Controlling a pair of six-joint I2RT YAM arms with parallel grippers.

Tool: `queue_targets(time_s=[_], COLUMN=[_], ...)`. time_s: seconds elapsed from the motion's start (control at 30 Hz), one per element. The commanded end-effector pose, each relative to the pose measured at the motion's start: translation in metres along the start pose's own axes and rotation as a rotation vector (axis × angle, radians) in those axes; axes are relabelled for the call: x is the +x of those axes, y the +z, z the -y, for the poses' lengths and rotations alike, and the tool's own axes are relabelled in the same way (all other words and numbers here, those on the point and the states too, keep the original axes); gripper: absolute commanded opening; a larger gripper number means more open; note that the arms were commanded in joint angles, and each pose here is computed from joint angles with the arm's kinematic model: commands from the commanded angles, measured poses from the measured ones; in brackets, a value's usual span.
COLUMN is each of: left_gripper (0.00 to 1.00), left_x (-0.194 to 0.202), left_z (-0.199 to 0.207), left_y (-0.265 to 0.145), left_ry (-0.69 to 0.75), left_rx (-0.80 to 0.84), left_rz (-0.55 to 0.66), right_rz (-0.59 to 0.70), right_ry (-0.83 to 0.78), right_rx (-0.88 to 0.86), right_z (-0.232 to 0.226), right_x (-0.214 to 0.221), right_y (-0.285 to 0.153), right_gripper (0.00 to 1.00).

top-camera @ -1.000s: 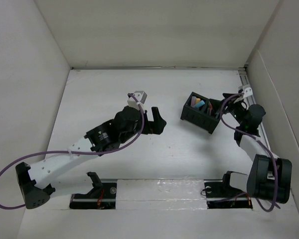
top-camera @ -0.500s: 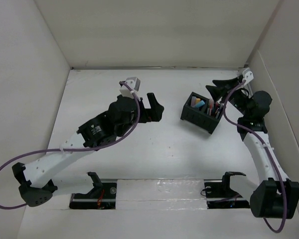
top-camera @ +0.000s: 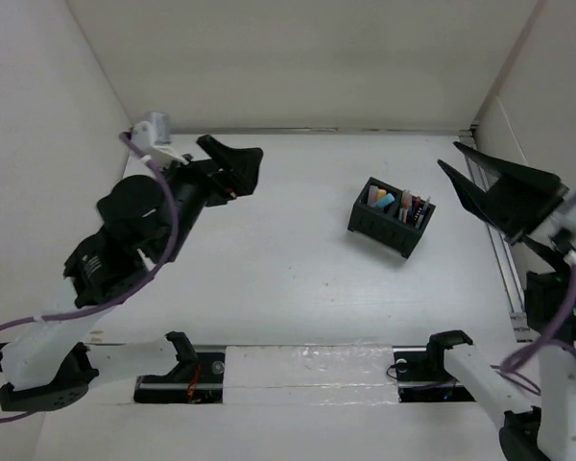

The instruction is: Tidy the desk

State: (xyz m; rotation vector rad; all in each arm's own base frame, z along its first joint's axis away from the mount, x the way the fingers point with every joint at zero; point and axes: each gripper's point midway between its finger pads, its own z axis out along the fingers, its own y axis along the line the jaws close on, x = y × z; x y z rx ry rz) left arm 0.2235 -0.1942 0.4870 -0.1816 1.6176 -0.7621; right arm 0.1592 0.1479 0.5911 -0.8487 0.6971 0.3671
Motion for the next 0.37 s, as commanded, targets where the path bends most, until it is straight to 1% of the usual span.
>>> queue_targets(time_s=[0.0, 0.07, 0.13, 0.23, 0.27, 0.3, 0.33], left_gripper=[0.99, 0.99, 0.99, 0.99, 0.99, 0.99, 0.99], left_x=[-0.077, -0.092, -0.097, -0.085, -0.077, -0.076, -0.07], left_z=[-0.011, -0.014, -0.019, -0.022, -0.022, -0.02, -0.02], left_y=[-0.045, -0.056, -0.064, -0.061, -0.057, -0.055, -0.053], left_ry=[-0.089, -0.102, -0.105, -0.081, -0.072, -0.075, -0.062], left_rx=[0.021, 0.035, 0.044, 0.034, 0.03, 0.028, 0.031], left_rz=[0.209, 0.26, 0.28, 0.249, 0.224, 0.219, 0.198], right_rz=[-0.062, -0.058, -0.08, -0.121, -0.131, -0.131, -0.14], right_ry=[-0.088, -0.114, -0.102, -0.049, -0.002, -0.001, 0.014], right_rx=[0.105, 0.18, 0.206, 0.189, 0.162, 0.162, 0.156], right_z=[0.012, 0.019, 0.022, 0.019, 0.014, 0.014, 0.012], right_x=[-0.017, -0.027, -0.016, 0.01, 0.024, 0.024, 0.031], right_y=[-0.017, -0.026, -0.029, -0.026, -0.021, -0.021, -0.021], right_gripper=[0.38, 0.44, 0.47, 0.52, 0.58, 0.58, 0.62])
